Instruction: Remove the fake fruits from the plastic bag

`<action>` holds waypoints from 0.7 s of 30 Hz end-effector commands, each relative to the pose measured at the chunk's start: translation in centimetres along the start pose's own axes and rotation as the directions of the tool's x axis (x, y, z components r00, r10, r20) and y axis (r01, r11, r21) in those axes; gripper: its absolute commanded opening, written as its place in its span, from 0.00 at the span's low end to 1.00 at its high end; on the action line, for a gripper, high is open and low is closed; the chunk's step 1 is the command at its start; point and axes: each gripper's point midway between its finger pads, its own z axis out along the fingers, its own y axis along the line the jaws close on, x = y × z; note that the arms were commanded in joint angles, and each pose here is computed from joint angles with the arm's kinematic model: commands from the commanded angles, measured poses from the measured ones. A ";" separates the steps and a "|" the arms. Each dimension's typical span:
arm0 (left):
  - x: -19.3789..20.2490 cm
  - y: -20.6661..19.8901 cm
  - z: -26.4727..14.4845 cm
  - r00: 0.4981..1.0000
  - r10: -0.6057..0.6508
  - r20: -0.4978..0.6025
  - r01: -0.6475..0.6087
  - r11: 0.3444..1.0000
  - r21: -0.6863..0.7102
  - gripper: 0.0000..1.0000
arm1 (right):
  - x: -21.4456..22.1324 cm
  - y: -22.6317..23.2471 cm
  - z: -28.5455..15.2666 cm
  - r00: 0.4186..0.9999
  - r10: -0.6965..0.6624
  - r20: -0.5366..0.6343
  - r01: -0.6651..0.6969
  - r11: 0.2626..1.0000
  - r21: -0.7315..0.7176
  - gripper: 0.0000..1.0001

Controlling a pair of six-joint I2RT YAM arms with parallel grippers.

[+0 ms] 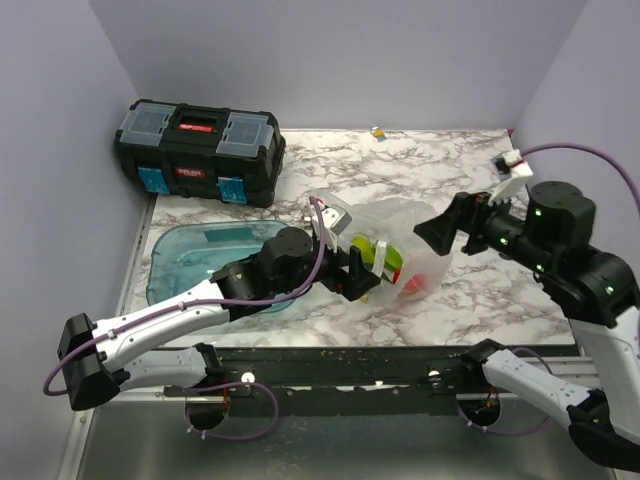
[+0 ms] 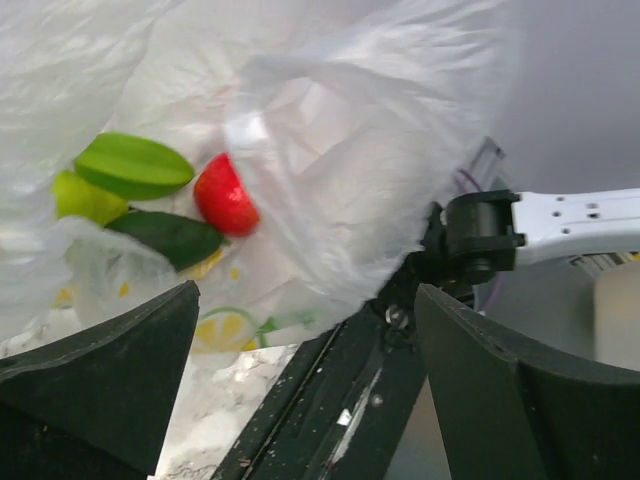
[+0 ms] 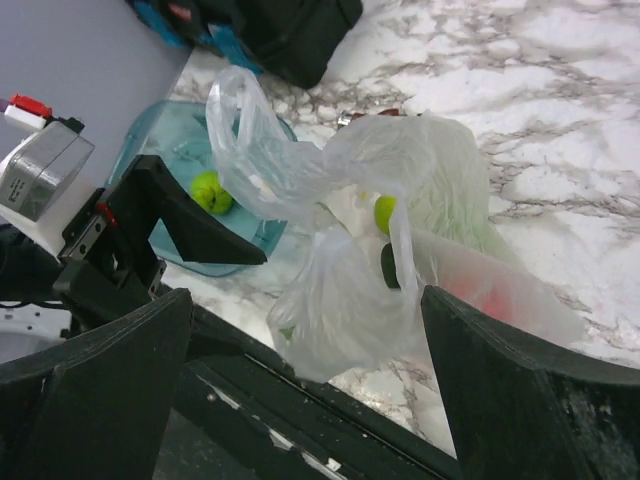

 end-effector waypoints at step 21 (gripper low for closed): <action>2.5 -15.0 2.6 0.968 0.119 -0.223 0.015 0.851 0.524 0.73 | 8.0 -2.5 -2.6 0.824 0.566 -0.026 -0.549 0.810 0.208 0.99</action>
